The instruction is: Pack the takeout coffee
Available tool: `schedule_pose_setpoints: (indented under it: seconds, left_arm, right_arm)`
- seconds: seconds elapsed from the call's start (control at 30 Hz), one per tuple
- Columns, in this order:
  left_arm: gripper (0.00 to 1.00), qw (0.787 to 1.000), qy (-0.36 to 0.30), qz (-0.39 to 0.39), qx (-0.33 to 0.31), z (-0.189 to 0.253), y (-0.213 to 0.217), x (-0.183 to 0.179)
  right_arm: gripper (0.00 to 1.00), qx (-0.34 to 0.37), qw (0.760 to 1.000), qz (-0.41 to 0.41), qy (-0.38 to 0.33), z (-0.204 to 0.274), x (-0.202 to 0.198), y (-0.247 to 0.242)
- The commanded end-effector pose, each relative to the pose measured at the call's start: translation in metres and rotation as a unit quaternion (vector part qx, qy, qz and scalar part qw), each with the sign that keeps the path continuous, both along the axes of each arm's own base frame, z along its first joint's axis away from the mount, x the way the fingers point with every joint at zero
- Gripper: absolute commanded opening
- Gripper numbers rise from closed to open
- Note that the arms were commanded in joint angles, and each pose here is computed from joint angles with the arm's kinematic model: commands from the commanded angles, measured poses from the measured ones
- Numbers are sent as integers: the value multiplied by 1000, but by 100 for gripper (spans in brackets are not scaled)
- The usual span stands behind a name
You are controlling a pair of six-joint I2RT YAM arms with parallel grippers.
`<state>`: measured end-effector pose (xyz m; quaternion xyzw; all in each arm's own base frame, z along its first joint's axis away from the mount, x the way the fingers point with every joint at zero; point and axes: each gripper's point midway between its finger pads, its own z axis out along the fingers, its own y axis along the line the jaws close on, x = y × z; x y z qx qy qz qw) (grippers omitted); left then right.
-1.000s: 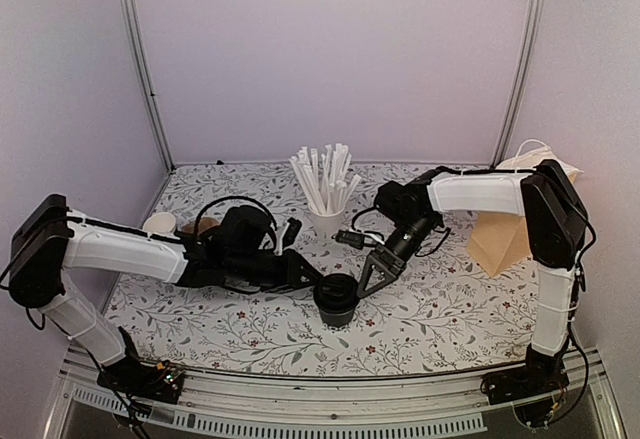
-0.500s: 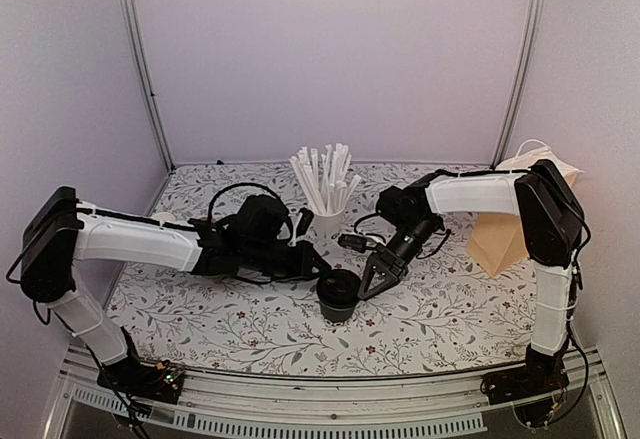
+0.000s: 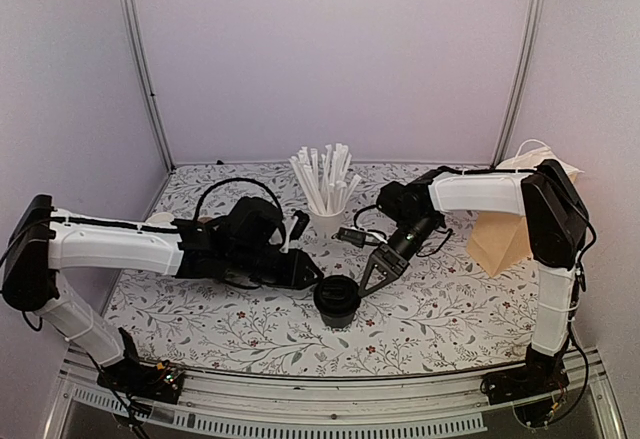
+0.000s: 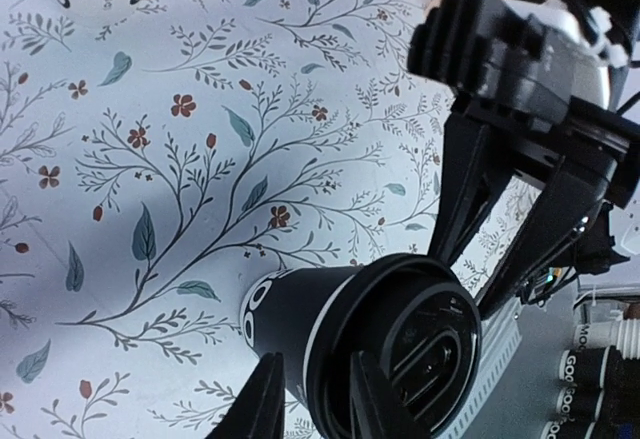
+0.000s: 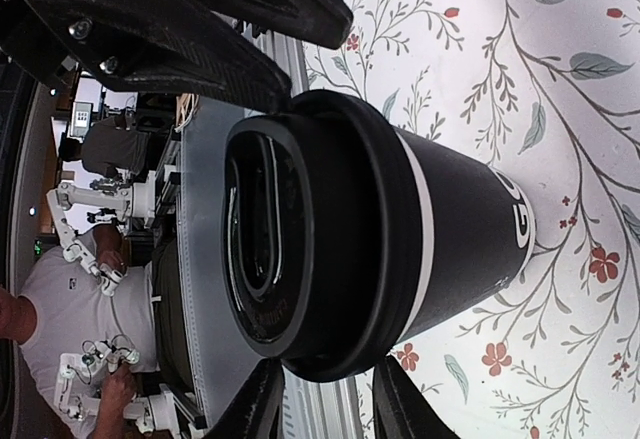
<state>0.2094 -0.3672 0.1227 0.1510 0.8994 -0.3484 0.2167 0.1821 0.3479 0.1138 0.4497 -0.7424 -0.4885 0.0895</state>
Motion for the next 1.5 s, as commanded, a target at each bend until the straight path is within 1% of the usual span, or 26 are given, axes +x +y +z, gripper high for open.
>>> schedule_pose_setpoints:
  seconds: [0.0, 0.13, 0.23, 0.4, 0.57, 0.63, 0.73, 0.8, 0.93, 1.03, 1.27, 1.47]
  left_arm:
    - [30, 999, -33, -6, -26, 22, -5, 1]
    - [38, 999, -40, 0, -32, 29, -3, 3]
    - [41, 999, -29, 13, -25, 27, 3, 1]
    - [49, 999, 17, 39, -26, 18, 24, -19]
    - [55, 995, 76, 48, -32, 1, 35, -46]
    - [55, 993, 95, 46, -44, -4, 31, -54]
    - [54, 990, 111, 39, -75, -8, 22, -61]
    - [52, 988, 115, 38, -98, -6, 16, -60]
    - [50, 985, 112, 31, -125, 0, 8, -59]
    - [50, 984, 106, 20, -141, 6, 1, -58]
    - [46, 985, 114, 14, -131, -5, -5, -49]
    - [45, 988, 90, 21, -124, -2, 1, -34]
  right_arm:
    - [33, 38, 999, 15, -25, 20, -2, 5]
    - [35, 30, 999, 15, -32, 18, -2, 3]
    - [36, 21, 999, 16, -37, 15, -3, -1]
    - [39, 10, 998, 15, -64, 17, 1, -9]
    - [39, 11, 995, -1, -96, 24, 26, -9]
    - [39, 9, 993, -3, -117, 22, 35, -7]
    - [40, 22, 991, -7, -131, 28, 46, 2]
    - [39, 30, 991, -7, -128, 28, 51, 8]
    - [31, 38, 993, -12, -111, 24, 57, 17]
    - [31, 48, 994, -11, -97, 22, 57, 21]
    - [32, 77, 996, 1, -55, 28, 43, 21]
    - [32, 76, 997, 8, -26, 24, 24, 9]
